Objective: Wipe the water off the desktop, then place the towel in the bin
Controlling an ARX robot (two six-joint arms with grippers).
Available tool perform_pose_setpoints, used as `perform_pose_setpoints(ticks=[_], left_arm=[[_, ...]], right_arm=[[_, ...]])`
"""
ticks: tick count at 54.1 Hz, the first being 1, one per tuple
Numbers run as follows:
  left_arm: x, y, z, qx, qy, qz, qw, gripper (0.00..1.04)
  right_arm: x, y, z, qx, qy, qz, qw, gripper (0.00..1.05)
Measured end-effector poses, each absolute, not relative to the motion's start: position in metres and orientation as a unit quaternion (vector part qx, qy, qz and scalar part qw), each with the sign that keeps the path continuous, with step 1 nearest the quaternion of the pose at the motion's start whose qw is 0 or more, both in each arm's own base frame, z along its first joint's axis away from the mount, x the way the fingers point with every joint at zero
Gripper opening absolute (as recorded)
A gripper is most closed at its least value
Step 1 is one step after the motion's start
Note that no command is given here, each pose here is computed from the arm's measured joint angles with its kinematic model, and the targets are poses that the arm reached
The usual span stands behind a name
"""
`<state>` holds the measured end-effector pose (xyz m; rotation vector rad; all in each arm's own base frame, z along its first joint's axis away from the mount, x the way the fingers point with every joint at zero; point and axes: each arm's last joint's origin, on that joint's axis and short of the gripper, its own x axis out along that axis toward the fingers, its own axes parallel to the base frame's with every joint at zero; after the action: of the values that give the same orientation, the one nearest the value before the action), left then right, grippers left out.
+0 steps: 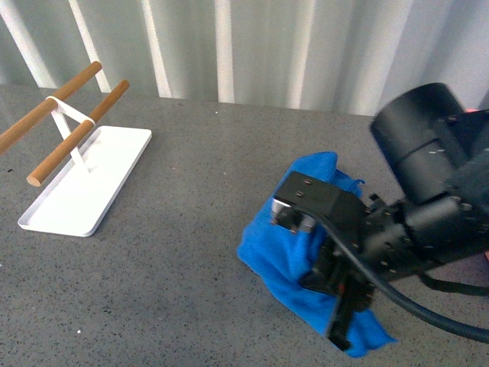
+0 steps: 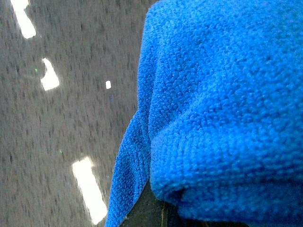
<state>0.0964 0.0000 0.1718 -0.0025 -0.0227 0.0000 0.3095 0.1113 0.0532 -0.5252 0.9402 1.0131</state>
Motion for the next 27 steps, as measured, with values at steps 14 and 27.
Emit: perform_pose_setpoints(ticks=[14, 27], left_arm=[[0.096, 0.000, 0.172, -0.001, -0.011, 0.000, 1.000, 0.98], [0.096, 0.000, 0.172, -0.001, -0.011, 0.000, 1.000, 0.98]], right_arm=[[0.309, 0.057, 0.077, -0.289, 0.409, 0.424, 0.755, 0.03], [0.318, 0.030, 0.086, -0.304, 0.409, 0.384, 0.770, 0.03]])
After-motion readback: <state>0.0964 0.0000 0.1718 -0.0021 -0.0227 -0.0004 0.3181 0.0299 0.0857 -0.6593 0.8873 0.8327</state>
